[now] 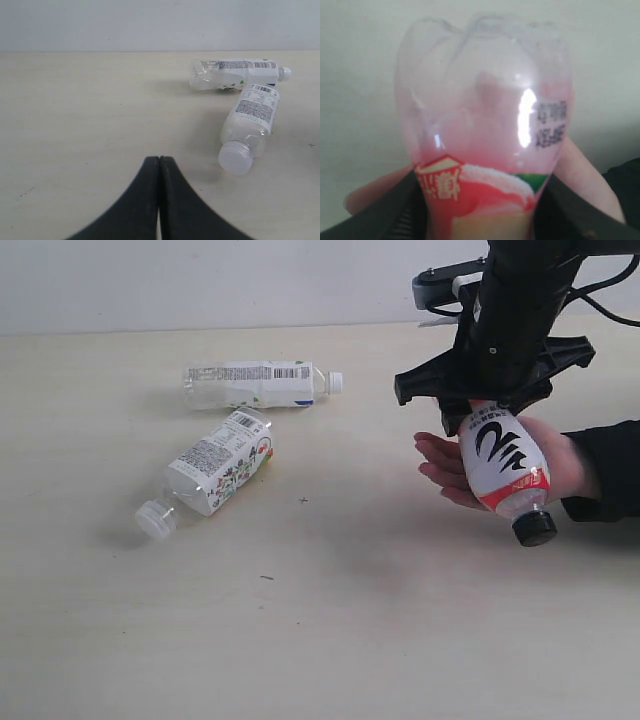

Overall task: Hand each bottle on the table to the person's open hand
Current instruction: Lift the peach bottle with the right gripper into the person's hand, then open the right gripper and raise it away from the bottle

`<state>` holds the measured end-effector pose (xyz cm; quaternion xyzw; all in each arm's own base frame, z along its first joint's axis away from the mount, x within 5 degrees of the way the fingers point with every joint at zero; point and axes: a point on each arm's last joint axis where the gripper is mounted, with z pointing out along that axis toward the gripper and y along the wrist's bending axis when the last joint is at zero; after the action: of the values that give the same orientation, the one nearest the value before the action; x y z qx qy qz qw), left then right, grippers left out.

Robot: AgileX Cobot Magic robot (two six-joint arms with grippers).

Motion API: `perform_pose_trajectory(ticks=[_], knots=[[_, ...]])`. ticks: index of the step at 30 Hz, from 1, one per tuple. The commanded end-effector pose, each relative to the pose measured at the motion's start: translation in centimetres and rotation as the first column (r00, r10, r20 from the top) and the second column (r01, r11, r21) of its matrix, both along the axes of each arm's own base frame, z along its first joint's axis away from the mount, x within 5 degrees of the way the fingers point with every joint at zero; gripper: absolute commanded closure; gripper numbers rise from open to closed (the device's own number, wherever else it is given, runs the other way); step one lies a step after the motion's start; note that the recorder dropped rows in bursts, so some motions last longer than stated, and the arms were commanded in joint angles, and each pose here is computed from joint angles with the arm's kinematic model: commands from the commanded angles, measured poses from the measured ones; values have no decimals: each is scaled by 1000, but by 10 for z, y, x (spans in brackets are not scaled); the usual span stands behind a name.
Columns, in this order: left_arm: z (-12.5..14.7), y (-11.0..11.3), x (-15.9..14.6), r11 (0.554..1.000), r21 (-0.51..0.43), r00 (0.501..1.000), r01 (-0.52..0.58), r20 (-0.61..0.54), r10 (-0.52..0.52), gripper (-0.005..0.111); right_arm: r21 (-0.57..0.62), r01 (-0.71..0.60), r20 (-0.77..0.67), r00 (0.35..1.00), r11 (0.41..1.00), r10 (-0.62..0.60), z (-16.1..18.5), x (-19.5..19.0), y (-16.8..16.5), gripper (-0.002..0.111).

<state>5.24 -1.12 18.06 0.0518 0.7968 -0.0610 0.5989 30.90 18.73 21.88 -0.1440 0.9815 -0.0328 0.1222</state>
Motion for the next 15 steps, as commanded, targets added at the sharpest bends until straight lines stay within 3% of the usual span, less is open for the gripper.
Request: perform_pose_trajectory(ticks=[1,12,15], knots=[[1,0,0,1000,-15,1000,4,10,-4,107,-3,9,-3,1000,1000,-9,1,0,-2,89],[1,0,0,1000,-15,1000,4,10,-4,107,4,13,-8,1000,1000,-13,0,-1,-2,39],[1,0,0,1000,-15,1000,4,10,-4,107,4,13,-8,1000,1000,-13,0,-1,-2,30]])
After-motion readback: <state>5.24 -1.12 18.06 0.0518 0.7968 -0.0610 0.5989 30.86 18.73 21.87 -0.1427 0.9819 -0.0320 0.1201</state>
